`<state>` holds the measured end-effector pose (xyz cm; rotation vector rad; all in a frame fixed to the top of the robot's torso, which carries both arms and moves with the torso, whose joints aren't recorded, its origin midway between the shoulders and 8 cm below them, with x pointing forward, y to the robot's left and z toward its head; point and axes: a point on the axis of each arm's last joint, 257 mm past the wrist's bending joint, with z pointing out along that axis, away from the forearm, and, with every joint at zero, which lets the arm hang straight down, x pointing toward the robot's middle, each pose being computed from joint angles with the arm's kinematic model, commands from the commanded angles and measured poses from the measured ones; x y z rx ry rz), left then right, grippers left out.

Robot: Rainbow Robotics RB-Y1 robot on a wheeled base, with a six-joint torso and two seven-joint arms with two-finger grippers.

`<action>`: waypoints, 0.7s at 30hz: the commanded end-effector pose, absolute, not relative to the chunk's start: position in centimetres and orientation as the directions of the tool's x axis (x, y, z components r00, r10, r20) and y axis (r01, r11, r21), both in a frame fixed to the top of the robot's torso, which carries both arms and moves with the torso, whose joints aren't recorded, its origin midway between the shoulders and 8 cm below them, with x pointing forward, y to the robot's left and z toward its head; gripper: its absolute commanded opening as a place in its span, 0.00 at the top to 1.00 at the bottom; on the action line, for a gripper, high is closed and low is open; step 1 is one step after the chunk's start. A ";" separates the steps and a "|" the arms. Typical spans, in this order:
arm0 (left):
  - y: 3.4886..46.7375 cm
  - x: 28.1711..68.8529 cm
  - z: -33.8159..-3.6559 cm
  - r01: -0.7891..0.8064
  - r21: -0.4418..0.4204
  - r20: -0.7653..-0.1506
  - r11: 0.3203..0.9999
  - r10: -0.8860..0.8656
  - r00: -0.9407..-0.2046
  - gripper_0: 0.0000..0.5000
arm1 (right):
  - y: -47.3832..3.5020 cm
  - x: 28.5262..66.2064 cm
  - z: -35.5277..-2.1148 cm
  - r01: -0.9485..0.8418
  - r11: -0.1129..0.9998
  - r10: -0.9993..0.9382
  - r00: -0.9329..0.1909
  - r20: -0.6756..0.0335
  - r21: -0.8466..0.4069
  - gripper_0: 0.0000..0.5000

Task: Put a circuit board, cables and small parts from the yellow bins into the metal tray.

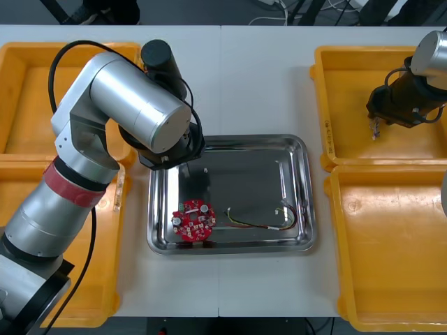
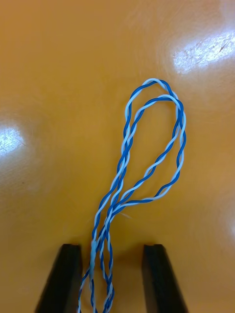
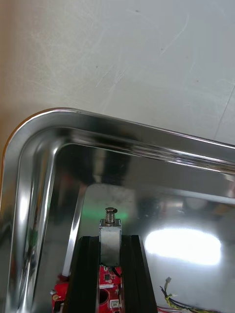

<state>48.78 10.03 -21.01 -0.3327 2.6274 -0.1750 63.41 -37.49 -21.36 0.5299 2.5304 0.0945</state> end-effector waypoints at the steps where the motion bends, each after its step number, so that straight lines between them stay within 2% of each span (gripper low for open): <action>1: 8.7 48.4 -21.9 -0.193 -0.209 -0.449 0.959 -0.269 -0.852 1.00 | -36.0 65.3 -18.3 0.342 0.917 0.397 -0.741 -0.542 0.204 0.78; 3: 8.8 48.3 -22.5 -0.195 -0.204 -0.447 0.959 -0.268 -0.853 1.00 | -36.0 65.4 -18.2 0.340 0.918 0.394 -0.738 -0.548 0.202 0.91; 5: 8.7 48.4 -22.7 -0.193 -0.206 -0.447 0.959 -0.268 -0.853 1.00 | -36.0 65.4 -18.2 0.340 0.919 0.392 -0.738 -0.550 0.200 0.94; 6: 8.8 48.5 -23.0 -0.191 -0.204 -0.447 0.960 -0.265 -0.854 1.00 | -36.0 65.5 -18.2 0.338 0.920 0.391 -0.737 -0.551 0.201 1.00; 14: 9.0 48.9 -24.1 -0.188 -0.189 -0.443 0.964 -0.254 -0.860 1.00 | -36.1 65.6 -17.9 0.336 0.921 0.388 -0.734 -0.558 0.199 1.00; 21: 9.4 49.3 -25.0 -0.191 -0.181 -0.444 0.965 -0.254 -0.859 1.00 | -36.8 65.7 -15.5 0.325 0.929 0.363 -0.726 -0.584 0.174 1.00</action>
